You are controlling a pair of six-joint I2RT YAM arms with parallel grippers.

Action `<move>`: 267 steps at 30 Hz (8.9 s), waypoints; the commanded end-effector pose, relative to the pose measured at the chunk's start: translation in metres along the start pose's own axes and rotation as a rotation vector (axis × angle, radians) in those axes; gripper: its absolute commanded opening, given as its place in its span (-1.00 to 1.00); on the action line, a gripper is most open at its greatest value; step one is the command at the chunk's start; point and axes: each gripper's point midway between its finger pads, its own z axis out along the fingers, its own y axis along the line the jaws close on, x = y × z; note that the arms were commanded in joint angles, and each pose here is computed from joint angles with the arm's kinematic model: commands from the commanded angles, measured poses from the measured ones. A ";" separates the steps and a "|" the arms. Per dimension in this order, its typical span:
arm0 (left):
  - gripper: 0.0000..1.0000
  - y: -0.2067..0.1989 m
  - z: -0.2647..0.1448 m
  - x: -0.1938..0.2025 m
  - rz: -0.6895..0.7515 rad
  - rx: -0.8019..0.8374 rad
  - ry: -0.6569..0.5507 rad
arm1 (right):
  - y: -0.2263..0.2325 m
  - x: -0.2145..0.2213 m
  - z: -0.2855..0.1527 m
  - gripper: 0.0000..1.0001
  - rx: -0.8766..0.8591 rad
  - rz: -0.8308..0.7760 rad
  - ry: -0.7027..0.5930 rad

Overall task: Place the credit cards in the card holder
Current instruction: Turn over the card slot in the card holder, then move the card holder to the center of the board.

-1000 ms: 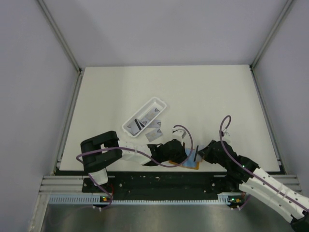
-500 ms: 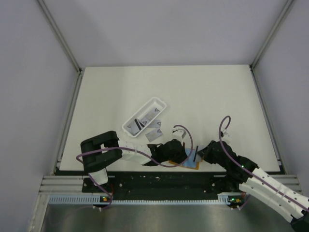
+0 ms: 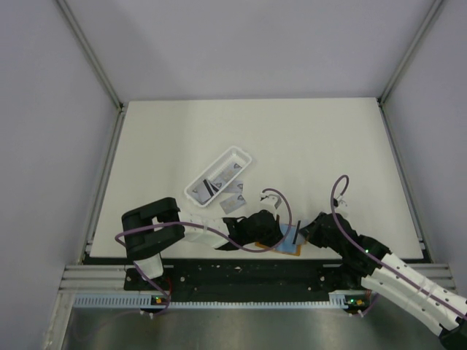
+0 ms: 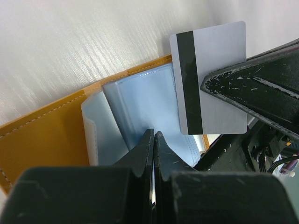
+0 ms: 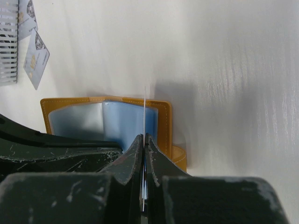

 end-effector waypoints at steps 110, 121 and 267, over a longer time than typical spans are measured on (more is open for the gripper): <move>-1.00 0.024 -0.025 -0.001 0.051 -0.123 0.033 | 0.036 0.007 0.003 -1.00 -0.262 0.015 -0.004; -1.00 0.028 -0.025 0.003 0.043 -0.130 0.038 | 0.014 0.007 0.007 -1.00 -0.109 0.026 0.007; -1.00 0.056 -0.061 0.021 0.041 -0.246 -0.009 | -0.004 0.044 -0.003 -1.00 0.166 -0.092 0.148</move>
